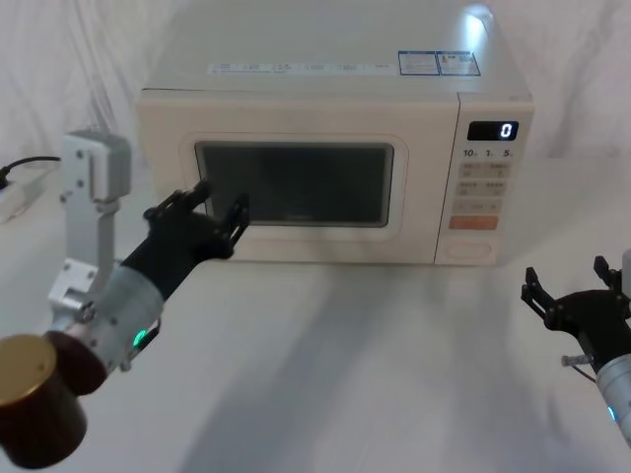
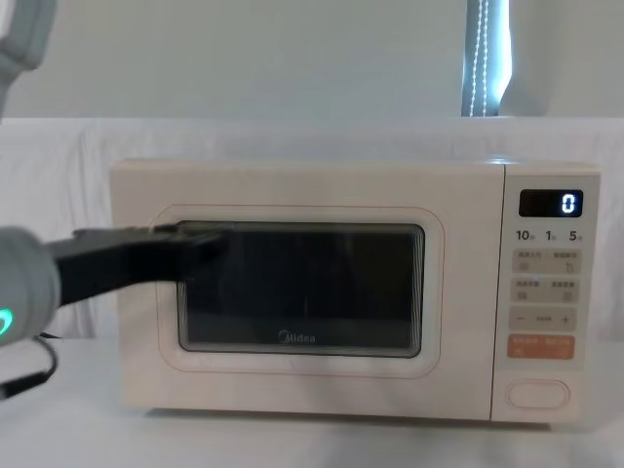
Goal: Press the button to open the microwave door with one hand; close the microwave door with the other hand.
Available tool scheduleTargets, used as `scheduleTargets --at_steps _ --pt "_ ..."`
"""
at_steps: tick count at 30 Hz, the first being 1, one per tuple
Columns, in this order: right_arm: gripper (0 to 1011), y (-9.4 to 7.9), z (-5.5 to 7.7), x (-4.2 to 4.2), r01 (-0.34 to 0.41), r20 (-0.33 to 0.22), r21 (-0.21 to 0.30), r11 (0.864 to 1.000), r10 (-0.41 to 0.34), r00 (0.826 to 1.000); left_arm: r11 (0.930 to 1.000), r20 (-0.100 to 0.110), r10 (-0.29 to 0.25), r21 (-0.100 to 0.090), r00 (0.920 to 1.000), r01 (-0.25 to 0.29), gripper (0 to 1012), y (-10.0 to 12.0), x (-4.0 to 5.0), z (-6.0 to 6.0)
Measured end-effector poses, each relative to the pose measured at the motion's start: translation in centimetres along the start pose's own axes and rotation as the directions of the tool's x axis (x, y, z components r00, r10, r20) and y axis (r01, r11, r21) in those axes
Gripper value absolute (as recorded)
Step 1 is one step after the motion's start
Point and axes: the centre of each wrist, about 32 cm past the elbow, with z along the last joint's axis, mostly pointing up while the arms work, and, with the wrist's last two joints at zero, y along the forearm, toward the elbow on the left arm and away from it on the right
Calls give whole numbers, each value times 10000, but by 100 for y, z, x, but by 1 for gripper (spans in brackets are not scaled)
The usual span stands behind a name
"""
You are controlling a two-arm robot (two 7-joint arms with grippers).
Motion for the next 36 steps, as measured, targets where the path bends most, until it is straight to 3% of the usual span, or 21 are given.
scheduleTargets --at_steps 5,10,16,27,36 --pt "1002 0 0 0 -1 1 1 10000 1 10000 9997 -94 165 196 9998 -163 706 137 82 -94" --pt "1002 0 0 0 -1 1 0 10000 1 10000 9993 -143 264 275 9995 -260 875 242 147 -159" --pt "1002 0 0 0 0 1 1 10000 0 10000 9983 -308 435 410 9986 -422 1000 354 212 -257" --pt "1002 0 0 0 0 1 1 10000 0 10000 9943 -565 818 733 9950 -776 1001 514 266 -483" --pt "1002 0 0 0 0 2 0 10000 0 10000 9907 -726 1111 866 9912 -1047 1001 608 319 -589"
